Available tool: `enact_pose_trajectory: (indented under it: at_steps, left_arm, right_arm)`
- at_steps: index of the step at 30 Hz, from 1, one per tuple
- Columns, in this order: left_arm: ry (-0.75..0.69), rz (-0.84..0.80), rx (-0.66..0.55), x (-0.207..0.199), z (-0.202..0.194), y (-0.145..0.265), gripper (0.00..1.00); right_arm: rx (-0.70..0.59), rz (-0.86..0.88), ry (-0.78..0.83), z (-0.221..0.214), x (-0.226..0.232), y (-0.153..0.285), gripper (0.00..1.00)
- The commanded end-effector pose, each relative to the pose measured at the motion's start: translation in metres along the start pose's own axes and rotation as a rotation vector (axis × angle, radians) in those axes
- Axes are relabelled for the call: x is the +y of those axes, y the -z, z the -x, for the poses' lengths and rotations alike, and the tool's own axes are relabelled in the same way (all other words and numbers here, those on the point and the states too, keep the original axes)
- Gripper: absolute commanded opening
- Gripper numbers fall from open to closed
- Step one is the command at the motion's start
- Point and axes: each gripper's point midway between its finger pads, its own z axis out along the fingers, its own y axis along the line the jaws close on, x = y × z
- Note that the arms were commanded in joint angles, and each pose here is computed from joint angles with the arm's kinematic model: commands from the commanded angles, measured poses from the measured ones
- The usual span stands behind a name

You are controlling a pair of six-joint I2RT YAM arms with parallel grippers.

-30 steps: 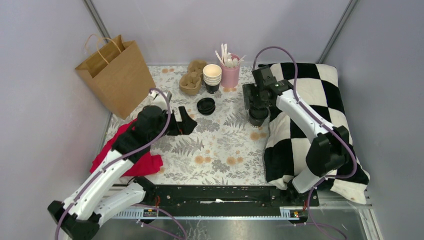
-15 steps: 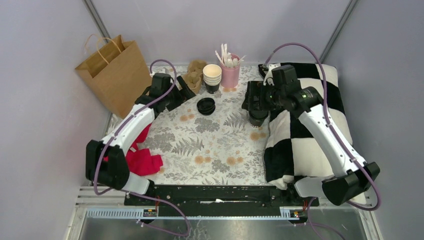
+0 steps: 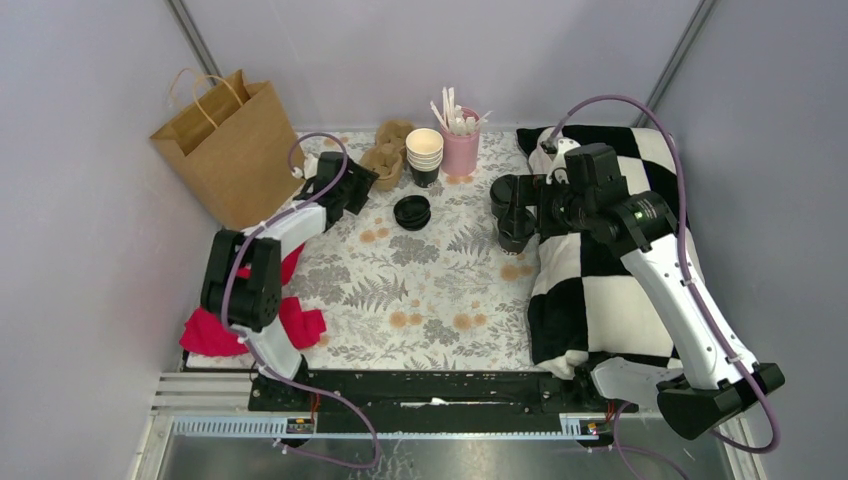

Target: Pack the takeout coffee

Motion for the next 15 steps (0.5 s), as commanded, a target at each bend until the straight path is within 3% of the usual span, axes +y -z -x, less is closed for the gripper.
enact_pose_trajectory:
  at_steps: [1, 4, 15]
  left_arm:
    - [0.082, -0.100, -0.023, -0.024, 0.016, -0.024, 0.61]
    - [0.109, -0.122, -0.004, -0.021, 0.013, -0.038, 0.49]
    - [0.127, -0.146, -0.012, -0.029, 0.020, -0.041, 0.43]
  right_arm:
    - [-0.031, -0.029, 0.031, 0.009, -0.006, -0.005, 1.00]
    - [-0.023, -0.028, 0.044, 0.011, -0.005, -0.008, 1.00]
    - [-0.025, -0.063, 0.088, 0.024, -0.010, -0.014, 1.00]
